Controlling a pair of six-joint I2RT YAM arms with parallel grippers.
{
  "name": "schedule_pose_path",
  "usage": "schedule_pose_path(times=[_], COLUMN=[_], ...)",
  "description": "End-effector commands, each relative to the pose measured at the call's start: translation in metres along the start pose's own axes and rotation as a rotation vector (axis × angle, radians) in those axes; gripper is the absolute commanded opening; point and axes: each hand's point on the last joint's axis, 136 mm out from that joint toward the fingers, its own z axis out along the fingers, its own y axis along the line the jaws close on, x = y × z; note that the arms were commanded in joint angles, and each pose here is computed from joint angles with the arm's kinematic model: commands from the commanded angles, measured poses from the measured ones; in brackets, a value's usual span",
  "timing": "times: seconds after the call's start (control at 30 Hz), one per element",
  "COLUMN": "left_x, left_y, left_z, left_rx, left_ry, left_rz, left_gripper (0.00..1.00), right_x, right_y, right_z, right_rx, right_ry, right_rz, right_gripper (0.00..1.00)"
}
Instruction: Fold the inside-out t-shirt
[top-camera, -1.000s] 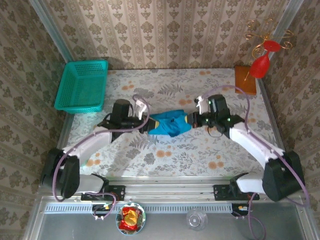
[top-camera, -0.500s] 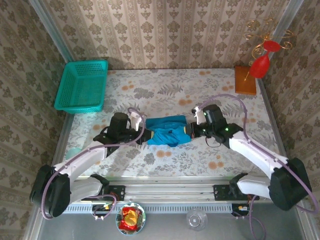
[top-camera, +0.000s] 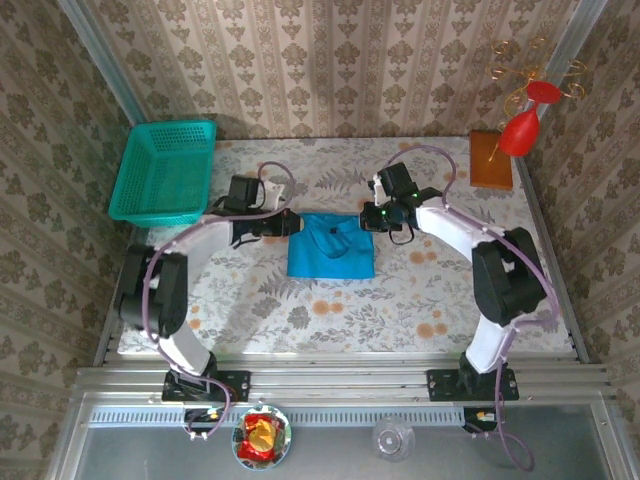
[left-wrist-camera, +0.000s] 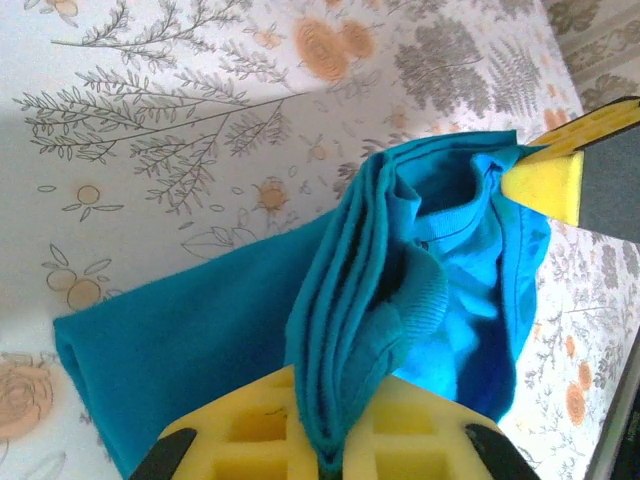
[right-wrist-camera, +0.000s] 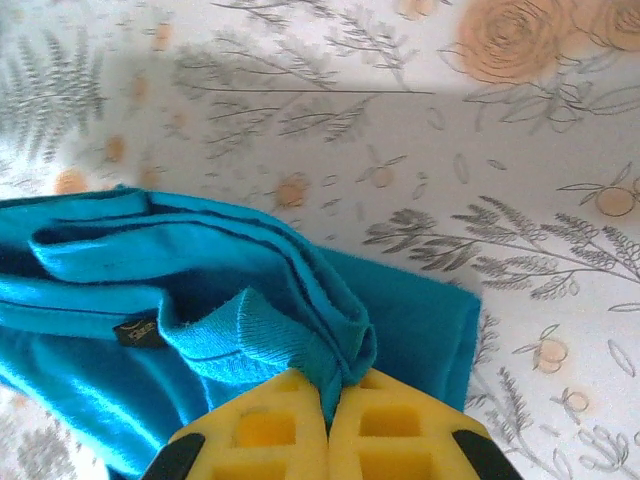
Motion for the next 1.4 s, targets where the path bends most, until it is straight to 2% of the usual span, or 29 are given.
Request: schedule_pose_path(times=[0.0,0.27,0.47,0.77,1.0,1.17,1.37], left_x=[-0.002,0.009,0.023,0.024,0.03,0.031,0.019], left_y=[0.012,0.058,0.066,0.058,0.065,0.067,0.067], left_z=[0.017,0.042,0.045,0.031,0.036,0.034,0.017], left_rx=[0.046,-0.001,-0.009,-0.029,-0.038,-0.045,-0.101], left_ry=[0.081,0.149,0.159,0.144,0.165,0.162,0.092], left_rz=[-0.044,-0.174,-0.197,-0.206,-0.225,-0.223,-0.243], left_gripper=[0.04,0.06,0.08,0.1,0.1,0.09,0.1], right_x=[0.001,0.002,0.006,-0.01,-0.011,-0.001,0.016], right_y=[-0.019,-0.043,-0.044,-0.01,-0.005,-0.017,-0.058], right_z=[0.016,0.049,0.051,0.021,0.033,0.059,0.072], right_rx=[0.041,0.037,0.022,-0.094,-0.14,-0.132,0.004], right_ry=[0.057,0.107,0.128,0.079,0.092,0.154,0.193], right_rz=[0.089,0.163,0.18,0.154,0.153,0.189,0.254], right_gripper=[0.0,0.0,0.0,0.0,0.0,0.0,0.0])
